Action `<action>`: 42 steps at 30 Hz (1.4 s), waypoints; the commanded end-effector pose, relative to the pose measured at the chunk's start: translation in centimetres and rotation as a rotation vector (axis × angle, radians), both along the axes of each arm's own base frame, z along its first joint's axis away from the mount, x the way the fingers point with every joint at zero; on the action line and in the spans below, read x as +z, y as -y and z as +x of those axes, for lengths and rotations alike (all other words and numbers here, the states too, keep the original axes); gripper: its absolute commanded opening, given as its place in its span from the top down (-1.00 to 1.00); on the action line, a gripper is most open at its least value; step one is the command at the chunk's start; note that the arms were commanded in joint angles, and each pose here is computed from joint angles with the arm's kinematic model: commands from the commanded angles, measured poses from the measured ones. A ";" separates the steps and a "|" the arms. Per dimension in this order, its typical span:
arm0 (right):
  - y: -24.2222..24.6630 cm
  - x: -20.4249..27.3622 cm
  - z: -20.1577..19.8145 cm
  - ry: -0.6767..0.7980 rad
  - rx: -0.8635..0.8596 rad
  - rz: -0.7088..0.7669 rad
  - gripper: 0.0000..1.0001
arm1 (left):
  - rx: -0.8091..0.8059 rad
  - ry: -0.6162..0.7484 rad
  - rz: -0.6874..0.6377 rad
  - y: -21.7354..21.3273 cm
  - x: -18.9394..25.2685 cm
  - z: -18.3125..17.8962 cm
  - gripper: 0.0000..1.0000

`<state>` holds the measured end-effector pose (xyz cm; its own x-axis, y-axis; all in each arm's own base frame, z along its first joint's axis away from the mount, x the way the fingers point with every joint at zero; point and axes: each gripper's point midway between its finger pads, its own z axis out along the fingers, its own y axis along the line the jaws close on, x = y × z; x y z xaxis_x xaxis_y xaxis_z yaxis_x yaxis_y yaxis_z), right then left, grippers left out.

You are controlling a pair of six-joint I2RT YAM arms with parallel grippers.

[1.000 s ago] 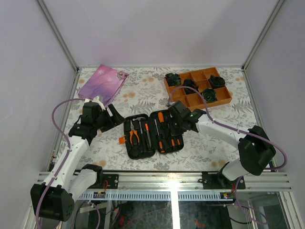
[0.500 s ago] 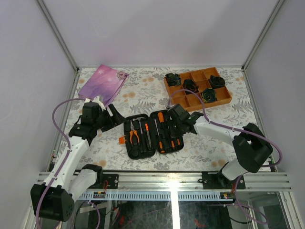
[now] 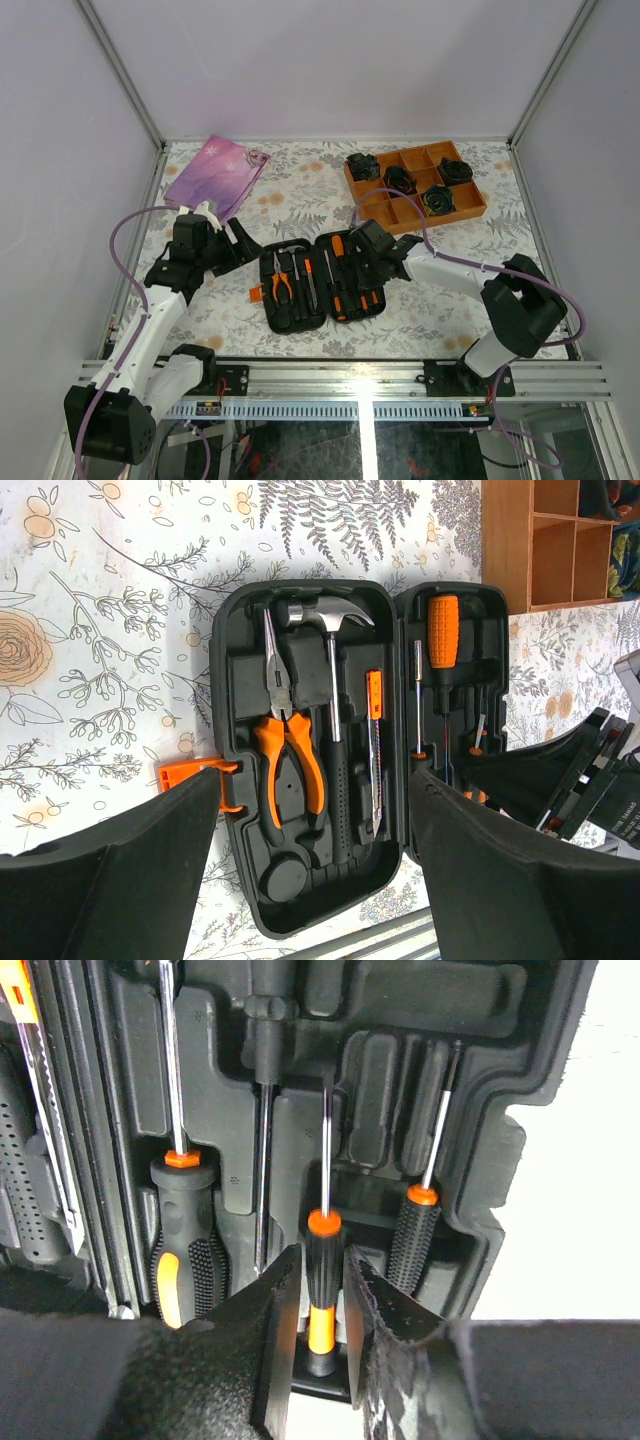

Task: Sort the tools into containers
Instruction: Place the screwdriver in the storage box.

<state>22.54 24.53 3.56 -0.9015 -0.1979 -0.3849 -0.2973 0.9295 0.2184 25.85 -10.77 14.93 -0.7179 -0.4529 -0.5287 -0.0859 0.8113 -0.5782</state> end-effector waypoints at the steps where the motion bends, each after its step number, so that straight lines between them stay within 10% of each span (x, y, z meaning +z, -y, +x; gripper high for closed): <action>1: 0.8 2.7 1.0 0.067 -0.027 -0.015 0.36 | -0.019 0.052 -0.012 0.2 0.8 0.6 -0.47; 42: -0.5 0.7 0.5 -0.025 0.027 -0.022 0.74 | -0.027 0.053 -0.016 0.3 0.8 0.6 -0.47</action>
<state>22.28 24.28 3.92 -0.9096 -0.2268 -0.3481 -0.3071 0.9313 0.1959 25.87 -10.99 15.10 -0.7197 -0.4504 -0.5284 -0.0742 0.8065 -0.5865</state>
